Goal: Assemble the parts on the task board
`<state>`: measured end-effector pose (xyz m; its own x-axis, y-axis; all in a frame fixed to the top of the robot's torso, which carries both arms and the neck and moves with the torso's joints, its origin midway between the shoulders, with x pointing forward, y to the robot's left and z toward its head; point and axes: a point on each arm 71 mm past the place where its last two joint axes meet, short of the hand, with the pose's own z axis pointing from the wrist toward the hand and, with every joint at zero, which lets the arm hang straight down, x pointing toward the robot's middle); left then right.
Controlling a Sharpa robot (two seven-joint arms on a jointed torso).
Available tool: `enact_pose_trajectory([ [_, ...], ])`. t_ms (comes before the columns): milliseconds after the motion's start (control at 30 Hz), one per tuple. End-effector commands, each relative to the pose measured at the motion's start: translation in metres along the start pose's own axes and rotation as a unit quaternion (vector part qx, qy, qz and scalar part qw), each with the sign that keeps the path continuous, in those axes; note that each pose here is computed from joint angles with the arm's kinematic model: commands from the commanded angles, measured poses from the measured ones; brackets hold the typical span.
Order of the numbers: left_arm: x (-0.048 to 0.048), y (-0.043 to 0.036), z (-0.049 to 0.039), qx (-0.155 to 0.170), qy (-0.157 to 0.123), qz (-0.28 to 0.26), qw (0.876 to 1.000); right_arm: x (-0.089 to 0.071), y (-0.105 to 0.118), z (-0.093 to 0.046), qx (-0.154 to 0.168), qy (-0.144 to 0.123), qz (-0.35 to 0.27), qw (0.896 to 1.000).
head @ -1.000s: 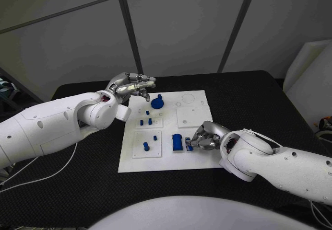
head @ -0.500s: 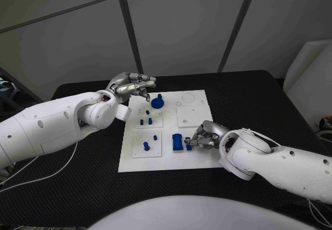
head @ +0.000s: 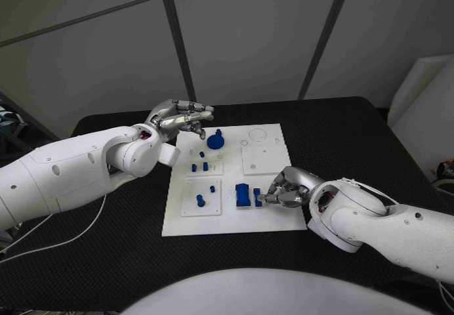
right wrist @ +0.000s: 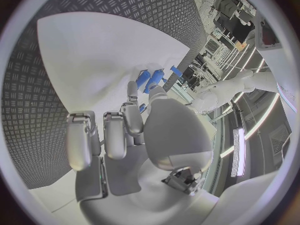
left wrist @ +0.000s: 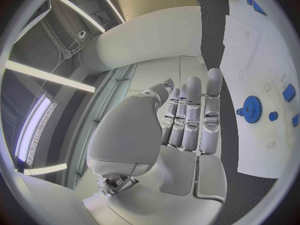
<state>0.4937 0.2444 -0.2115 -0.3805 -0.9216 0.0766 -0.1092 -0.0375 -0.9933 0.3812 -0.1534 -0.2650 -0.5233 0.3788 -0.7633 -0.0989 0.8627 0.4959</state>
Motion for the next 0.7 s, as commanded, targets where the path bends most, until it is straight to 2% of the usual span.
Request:
enact_pose_trajectory([
  [33, 0.0013, -0.0012, 0.0005, 0.002, 0.006, -0.003, 1.0, 0.003, 0.005, -0.003, -0.032, 0.023, -0.022, 0.999],
  [267, 0.0022, -0.001, 0.001, 0.002, 0.007, -0.003, 1.0, 0.004, 0.004, -0.003, -0.033, 0.034, -0.032, 0.998],
  [700, 0.002, -0.0011, 0.0006, 0.003, 0.007, -0.003, 1.0, 0.004, -0.001, 0.009, -0.017, 0.028, -0.034, 0.999],
])
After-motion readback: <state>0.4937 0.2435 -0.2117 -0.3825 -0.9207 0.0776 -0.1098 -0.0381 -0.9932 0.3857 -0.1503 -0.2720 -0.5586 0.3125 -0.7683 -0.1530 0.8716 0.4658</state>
